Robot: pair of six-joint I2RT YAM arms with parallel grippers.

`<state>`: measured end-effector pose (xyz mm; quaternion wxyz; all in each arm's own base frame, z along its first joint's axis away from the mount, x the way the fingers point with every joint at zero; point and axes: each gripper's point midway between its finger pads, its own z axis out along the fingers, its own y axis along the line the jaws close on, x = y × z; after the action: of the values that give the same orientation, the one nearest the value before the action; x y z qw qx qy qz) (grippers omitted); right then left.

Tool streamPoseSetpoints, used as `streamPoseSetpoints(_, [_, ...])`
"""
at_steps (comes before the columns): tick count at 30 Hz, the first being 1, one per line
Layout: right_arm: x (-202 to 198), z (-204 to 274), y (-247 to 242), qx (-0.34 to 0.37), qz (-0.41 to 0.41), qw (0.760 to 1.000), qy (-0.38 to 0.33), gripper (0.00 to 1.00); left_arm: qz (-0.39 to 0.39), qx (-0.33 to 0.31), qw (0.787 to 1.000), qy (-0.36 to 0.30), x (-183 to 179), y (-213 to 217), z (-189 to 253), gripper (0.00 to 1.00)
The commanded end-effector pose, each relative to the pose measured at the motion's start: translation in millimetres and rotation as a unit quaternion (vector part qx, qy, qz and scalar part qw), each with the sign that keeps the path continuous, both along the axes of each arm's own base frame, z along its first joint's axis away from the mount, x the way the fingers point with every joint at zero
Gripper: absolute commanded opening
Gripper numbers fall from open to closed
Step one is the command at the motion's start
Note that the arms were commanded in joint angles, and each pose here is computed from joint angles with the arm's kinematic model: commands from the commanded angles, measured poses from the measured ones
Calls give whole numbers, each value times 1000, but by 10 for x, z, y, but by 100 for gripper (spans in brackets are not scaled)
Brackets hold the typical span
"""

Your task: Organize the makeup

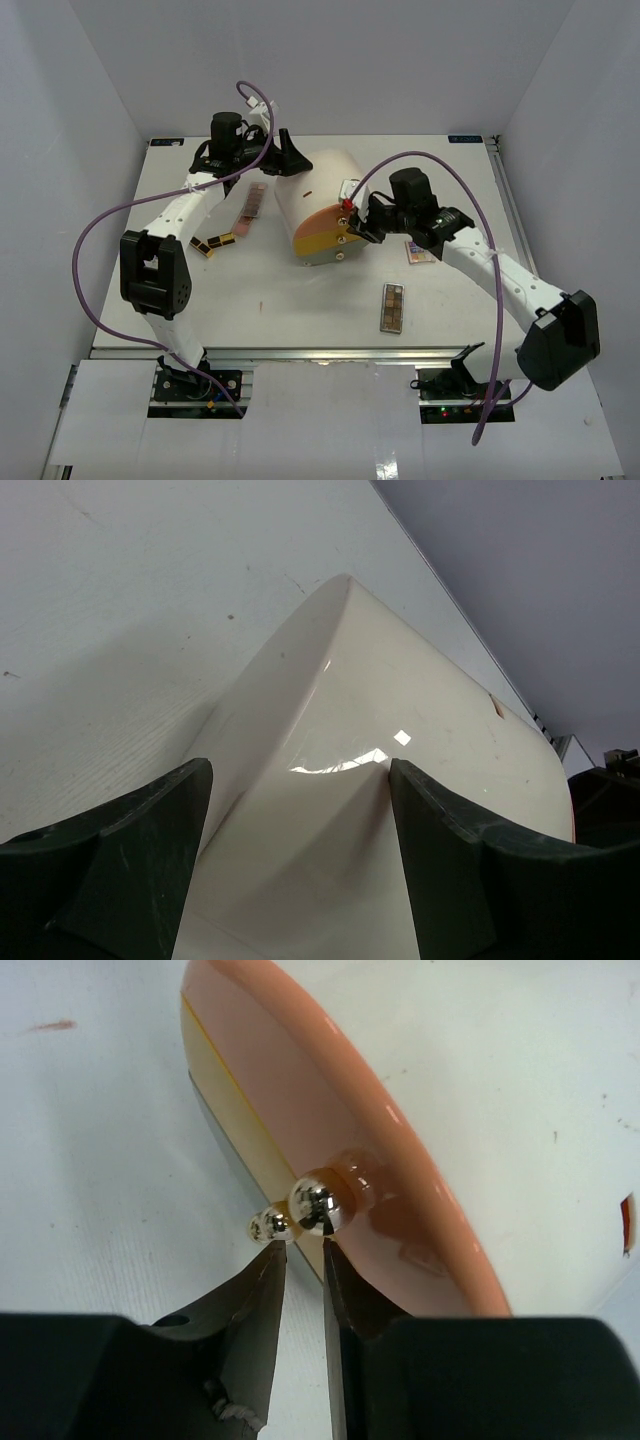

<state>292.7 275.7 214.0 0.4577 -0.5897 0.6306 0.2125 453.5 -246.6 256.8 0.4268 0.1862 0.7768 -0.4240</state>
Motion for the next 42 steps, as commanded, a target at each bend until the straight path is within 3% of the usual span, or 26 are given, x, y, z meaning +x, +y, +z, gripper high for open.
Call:
streamPoseSetpoints(1, [-201, 367, -52, 63, -12, 998, -23, 36, 31, 5, 1000, 5, -16, 31, 132, 83])
streamPoseSetpoints(3, [-267, 280, -89, 81, -38, 996, 9, 47, 44, -4, 999, -2, 25, 41, 247, 83])
streamPoseSetpoints(7, [-322, 101, -105, 120, -88, 986, 69, 59, 65, -12, 998, -2, 53, 72, 313, 84])
streamPoseSetpoints(10, [-285, 23, -132, 152, -139, 973, 101, 63, 86, -22, 996, -18, 36, 122, 424, 84])
streamPoseSetpoints(15, [-178, -84, -142, 224, -239, 927, 181, 70, 114, -39, 992, -49, -29, 207, 597, 87])
streamPoseSetpoints(20, [-189, -104, -45, 282, -252, 896, 235, 75, 122, -35, 991, -45, 6, 224, 538, 88])
streamPoseSetpoints(29, [22, -206, 45, 321, -298, 855, 277, 72, 114, -35, 992, -31, 16, 186, 361, 87])
streamPoseSetpoints(32, [88, -231, 31, 323, -315, 849, 276, 71, 115, -34, 992, -28, 33, 187, 325, 87])
streamPoseSetpoints(37, [70, -295, 113, 328, -311, 844, 290, 60, 113, -34, 993, -18, 24, 181, 242, 87])
streamPoseSetpoints(42, [97, -420, 159, 319, -325, 836, 306, 58, 114, -40, 992, -28, 25, 179, 267, 87])
